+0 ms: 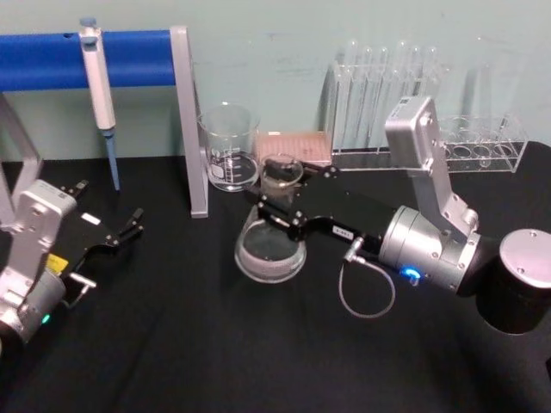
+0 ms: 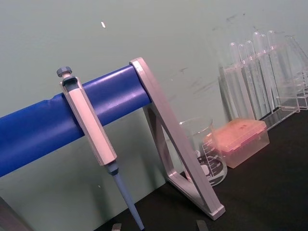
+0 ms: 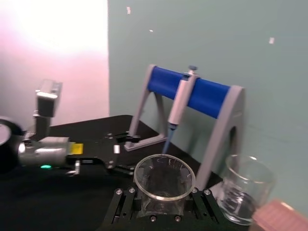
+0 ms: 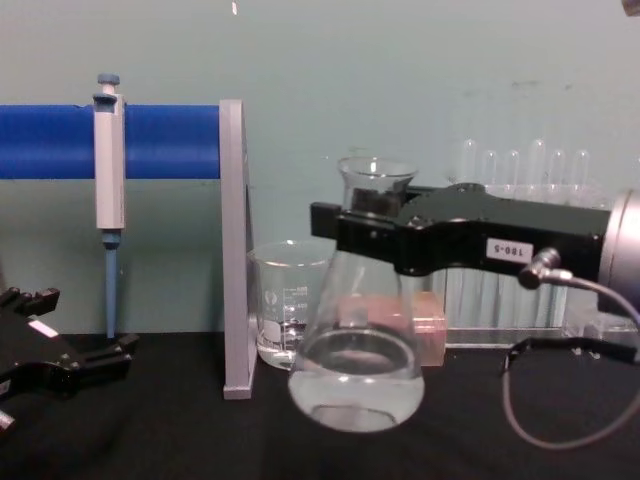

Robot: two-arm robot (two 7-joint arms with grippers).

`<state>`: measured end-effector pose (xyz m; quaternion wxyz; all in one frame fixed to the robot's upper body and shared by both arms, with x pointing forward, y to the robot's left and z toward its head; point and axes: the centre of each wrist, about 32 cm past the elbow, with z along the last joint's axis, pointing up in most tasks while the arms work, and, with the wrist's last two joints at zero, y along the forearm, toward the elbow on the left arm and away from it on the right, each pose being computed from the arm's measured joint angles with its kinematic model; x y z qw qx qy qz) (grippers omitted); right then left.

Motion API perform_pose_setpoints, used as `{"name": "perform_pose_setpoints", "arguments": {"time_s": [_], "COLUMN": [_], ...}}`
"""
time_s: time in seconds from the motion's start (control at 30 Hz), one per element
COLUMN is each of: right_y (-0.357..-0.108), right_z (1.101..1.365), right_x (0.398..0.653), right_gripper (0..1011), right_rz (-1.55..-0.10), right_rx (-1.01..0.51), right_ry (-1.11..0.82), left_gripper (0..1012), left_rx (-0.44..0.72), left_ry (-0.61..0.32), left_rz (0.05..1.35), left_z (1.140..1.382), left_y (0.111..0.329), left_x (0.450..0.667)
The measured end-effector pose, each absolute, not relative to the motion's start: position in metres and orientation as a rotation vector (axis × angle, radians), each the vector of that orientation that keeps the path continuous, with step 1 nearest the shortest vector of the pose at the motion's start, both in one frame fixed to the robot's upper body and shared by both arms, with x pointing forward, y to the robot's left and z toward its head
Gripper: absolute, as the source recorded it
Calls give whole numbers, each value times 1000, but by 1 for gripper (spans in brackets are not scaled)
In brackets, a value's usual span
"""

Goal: Grasp the erlenmeyer flask with one hand, shake it three times, then place it back.

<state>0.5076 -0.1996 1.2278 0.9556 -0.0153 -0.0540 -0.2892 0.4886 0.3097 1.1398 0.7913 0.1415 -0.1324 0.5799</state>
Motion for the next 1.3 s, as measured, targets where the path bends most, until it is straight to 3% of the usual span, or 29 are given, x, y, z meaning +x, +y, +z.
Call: {"name": "perform_pose_setpoints", "arguments": {"time_s": [0.63,1.3], "right_y": [-192,-213], "right_z": [1226,1228], "right_x": [501,514], "right_gripper": [456,456], "right_rz": [-450,-673], "right_rx": [-44,-34], "right_ry": [-110,-130], "left_gripper": [1001,1001], "left_rx": [304,304], "left_ry": [-285,-285], "left_rz": [1248,1248], "left_z": [1140,1140], "left_y": [310,310], "left_x": [489,489]}}
